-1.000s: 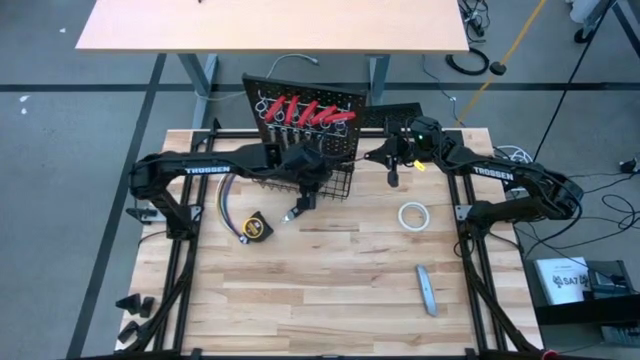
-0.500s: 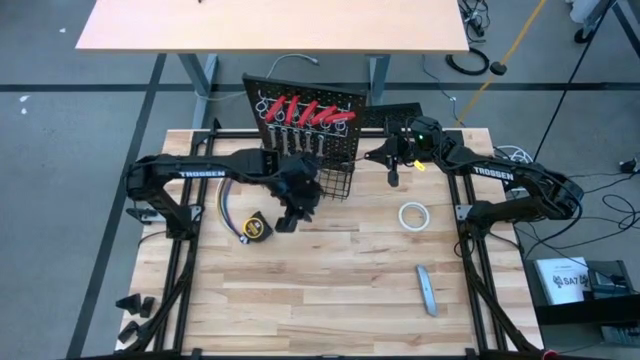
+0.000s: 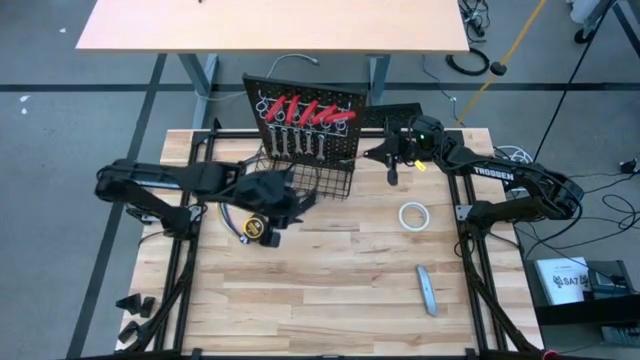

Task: Hang tools onto peg board
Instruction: Hang the wrench on the peg board

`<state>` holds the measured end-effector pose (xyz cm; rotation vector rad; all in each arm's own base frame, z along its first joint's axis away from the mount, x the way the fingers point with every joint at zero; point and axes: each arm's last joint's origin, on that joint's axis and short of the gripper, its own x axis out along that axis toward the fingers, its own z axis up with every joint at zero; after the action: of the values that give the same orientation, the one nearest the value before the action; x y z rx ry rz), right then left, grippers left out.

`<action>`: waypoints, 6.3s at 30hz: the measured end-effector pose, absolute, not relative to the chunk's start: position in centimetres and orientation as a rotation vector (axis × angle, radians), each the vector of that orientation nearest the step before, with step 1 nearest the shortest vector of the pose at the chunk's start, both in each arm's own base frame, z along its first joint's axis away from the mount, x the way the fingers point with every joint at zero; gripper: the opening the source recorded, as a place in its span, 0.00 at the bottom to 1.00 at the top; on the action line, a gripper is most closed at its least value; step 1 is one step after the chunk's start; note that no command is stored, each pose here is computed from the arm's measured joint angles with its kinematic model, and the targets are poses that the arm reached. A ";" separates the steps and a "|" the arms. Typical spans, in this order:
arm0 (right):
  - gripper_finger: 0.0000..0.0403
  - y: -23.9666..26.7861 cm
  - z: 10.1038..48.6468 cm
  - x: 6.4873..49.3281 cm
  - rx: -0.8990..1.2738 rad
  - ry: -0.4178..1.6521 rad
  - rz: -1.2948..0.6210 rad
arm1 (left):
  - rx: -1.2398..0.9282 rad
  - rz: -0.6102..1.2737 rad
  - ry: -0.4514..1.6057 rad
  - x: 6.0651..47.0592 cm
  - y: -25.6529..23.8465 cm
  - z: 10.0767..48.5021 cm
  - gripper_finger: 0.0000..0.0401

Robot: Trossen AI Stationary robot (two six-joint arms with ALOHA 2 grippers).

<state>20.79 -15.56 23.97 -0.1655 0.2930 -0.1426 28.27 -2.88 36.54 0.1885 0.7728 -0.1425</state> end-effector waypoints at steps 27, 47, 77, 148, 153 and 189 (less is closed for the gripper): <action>0.03 -8.9 28.2 20.0 0.072 0.192 0.176 | 0.150 -0.070 0.243 25.3 -4.0 26.0 0.28; 0.03 -4.6 27.1 29.5 -0.021 0.450 0.440 | -0.155 -0.248 0.217 27.2 -1.8 19.5 0.28; 0.03 9.1 34.0 30.9 -0.829 -0.220 0.995 | -0.599 -1.093 -0.037 35.5 -9.0 19.6 0.28; 0.52 6.7 33.9 27.9 -0.527 0.426 0.433 | -0.730 -1.000 0.021 39.6 -4.3 18.1 0.01; 0.52 4.3 34.8 24.0 -0.366 0.620 0.176 | -0.657 -0.886 -0.073 39.9 -1.2 18.3 0.00; 0.50 -3.8 27.5 15.3 -0.341 0.452 -0.197 | -0.246 0.260 -0.018 31.3 3.9 20.1 0.00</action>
<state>15.27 -3.82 27.51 -0.3412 0.4523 -0.1971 31.25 3.94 20.14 -0.2462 -0.0178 0.2603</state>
